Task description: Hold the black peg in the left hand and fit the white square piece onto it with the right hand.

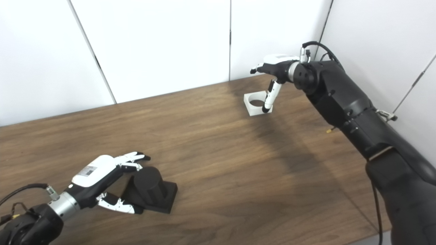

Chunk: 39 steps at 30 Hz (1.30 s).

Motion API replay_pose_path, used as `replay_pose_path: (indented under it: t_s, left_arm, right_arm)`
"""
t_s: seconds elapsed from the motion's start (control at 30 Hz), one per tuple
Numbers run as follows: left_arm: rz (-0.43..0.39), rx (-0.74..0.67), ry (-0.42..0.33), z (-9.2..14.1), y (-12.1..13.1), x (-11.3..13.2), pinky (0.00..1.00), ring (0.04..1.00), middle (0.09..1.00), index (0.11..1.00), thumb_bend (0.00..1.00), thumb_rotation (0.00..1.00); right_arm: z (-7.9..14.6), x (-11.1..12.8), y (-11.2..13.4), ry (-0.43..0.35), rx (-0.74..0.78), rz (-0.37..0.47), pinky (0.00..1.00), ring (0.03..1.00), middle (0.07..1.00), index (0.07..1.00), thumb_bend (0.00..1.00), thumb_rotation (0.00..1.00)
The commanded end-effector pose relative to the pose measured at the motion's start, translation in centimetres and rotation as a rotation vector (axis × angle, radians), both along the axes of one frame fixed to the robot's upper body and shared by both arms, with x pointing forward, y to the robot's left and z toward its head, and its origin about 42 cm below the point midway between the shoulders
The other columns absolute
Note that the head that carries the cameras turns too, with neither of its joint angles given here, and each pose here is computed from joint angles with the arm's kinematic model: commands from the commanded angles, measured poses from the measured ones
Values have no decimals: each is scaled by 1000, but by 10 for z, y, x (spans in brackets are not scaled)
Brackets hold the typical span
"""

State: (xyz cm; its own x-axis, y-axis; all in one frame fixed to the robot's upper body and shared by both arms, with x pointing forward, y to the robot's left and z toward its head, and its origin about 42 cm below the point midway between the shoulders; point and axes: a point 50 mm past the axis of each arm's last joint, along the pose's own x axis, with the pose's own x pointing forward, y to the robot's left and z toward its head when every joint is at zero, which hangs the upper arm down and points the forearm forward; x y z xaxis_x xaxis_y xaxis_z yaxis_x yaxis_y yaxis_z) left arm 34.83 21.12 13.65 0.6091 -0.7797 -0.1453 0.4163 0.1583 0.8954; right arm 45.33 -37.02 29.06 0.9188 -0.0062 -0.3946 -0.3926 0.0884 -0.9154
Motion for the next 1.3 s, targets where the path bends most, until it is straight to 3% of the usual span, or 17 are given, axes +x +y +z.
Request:
replay_pose_path:
  t_s: [0.0,0.47,1.27]
  left_arm:
    - [-20,142,108,-32,12,-20,865,943,907,490,523,57]
    - [-14,138,108,-30,13,-21,864,948,910,490,524,57]
    - [-10,128,112,-27,11,-25,856,947,912,490,523,58]
  right_arm:
    - [35,11,-3,-99,-20,-9,901,971,990,938,891,180]
    - [13,29,1,-43,-20,-21,932,980,991,940,874,163]
    - [-28,33,-6,48,-23,-61,852,944,976,860,828,111]
